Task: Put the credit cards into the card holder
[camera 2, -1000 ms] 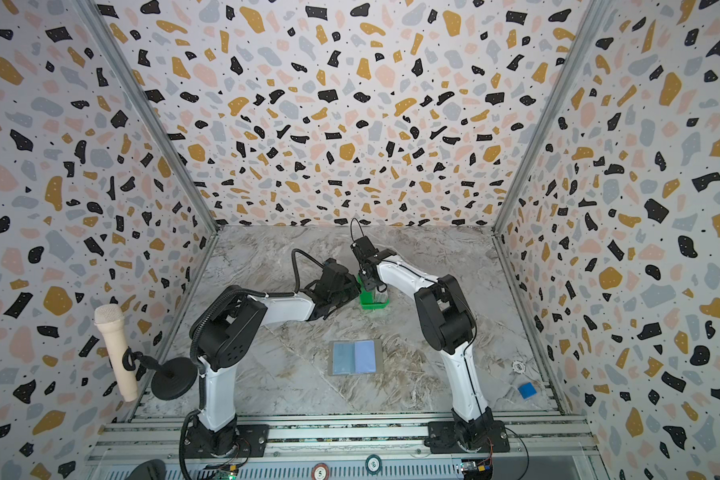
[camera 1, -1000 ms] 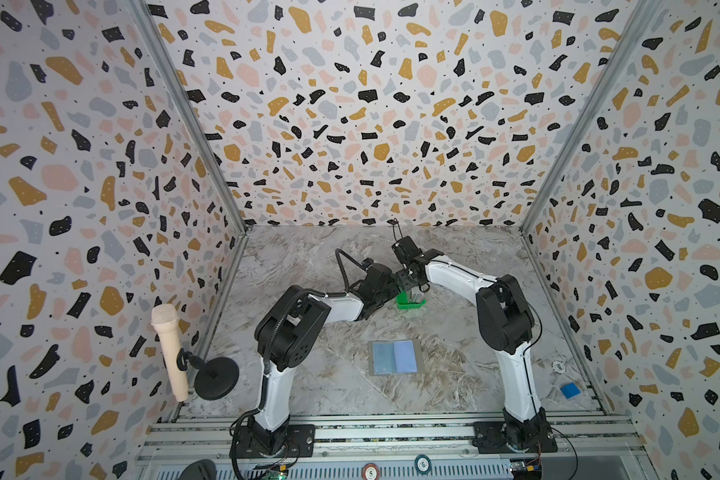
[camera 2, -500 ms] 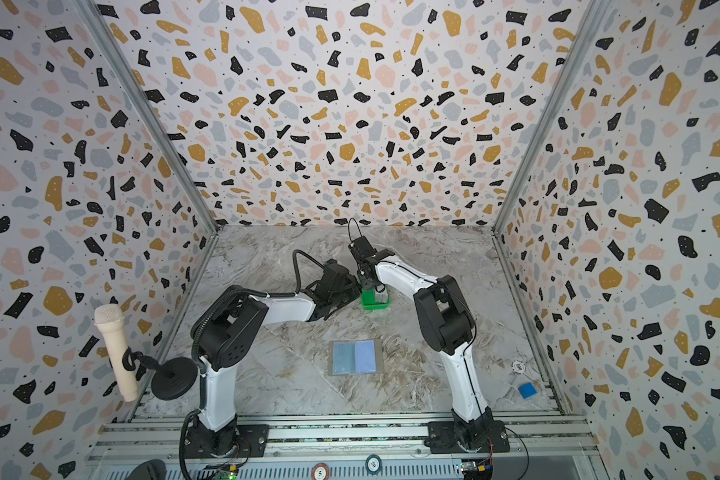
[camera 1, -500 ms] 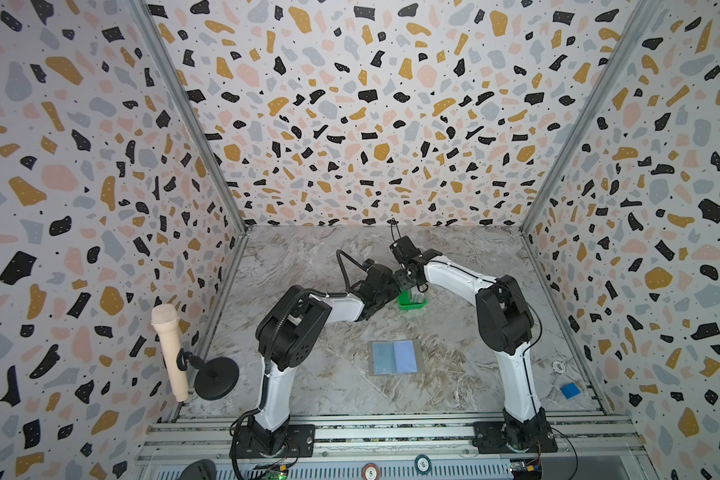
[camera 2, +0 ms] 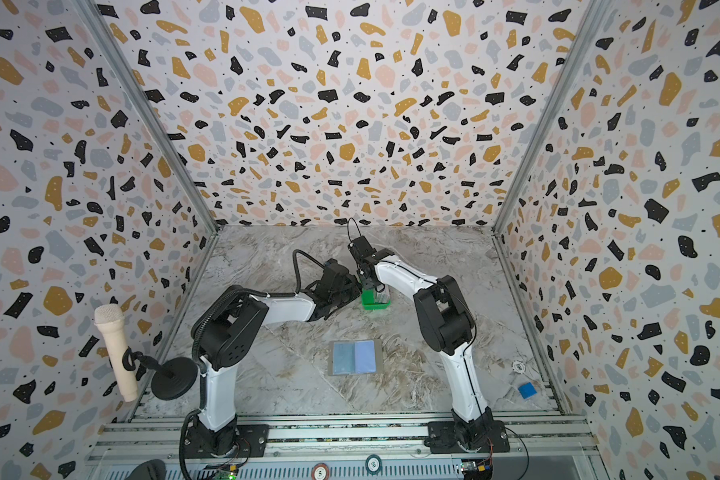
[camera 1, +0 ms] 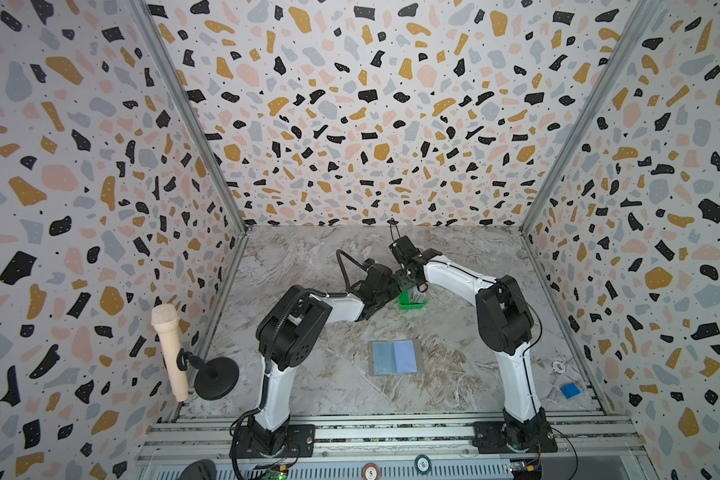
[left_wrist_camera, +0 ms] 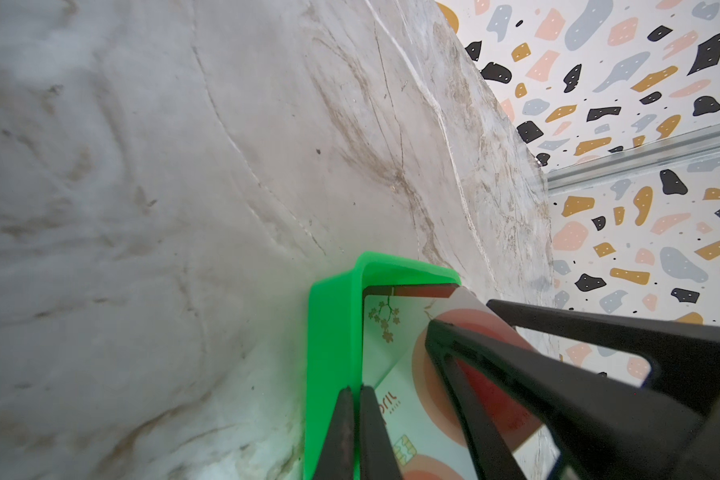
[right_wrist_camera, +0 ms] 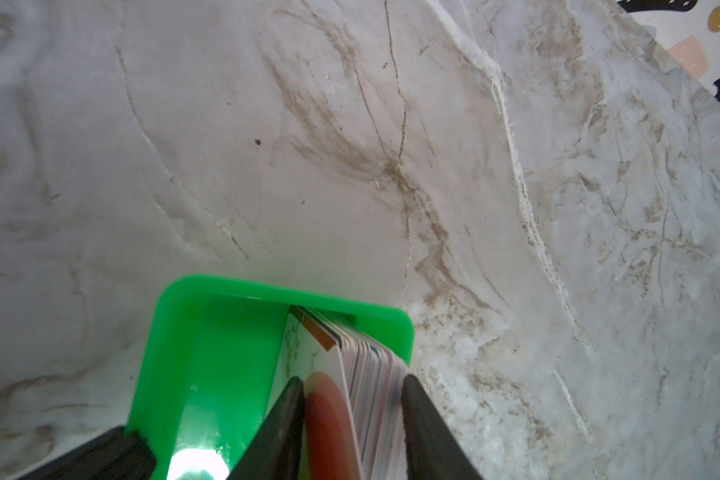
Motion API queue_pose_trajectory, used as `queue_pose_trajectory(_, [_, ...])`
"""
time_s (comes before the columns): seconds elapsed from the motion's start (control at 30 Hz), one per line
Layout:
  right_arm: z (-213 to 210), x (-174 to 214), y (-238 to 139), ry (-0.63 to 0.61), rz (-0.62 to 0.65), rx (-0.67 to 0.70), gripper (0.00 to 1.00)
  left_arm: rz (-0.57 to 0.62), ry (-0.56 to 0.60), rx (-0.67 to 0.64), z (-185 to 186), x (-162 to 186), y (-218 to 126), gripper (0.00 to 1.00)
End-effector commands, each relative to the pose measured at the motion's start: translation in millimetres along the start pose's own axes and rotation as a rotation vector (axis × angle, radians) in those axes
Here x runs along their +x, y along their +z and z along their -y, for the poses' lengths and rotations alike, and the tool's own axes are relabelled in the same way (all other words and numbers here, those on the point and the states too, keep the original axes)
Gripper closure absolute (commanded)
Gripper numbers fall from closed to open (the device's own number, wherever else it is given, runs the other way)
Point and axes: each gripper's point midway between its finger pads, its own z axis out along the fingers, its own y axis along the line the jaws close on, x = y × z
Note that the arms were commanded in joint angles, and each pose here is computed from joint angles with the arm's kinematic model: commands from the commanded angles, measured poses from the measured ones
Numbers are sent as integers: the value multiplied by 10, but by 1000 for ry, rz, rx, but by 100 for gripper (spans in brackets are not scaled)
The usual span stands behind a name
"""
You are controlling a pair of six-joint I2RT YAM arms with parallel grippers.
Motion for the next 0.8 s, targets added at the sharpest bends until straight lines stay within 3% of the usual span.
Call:
queue_pose_trajectory(0.0, [145, -156, -238, 8, 37, 33, 64, 18, -7, 29, 83, -61, 37, 100])
queue_pose_trajectory(0.53, [64, -205, -280, 25, 62, -45, 100, -16, 20, 31, 122, -32, 132, 100])
queue_pose_trajectory(0.77, [259, -365, -523, 95, 150, -81, 100, -46, 58, 12, 103, -26, 211, 100])
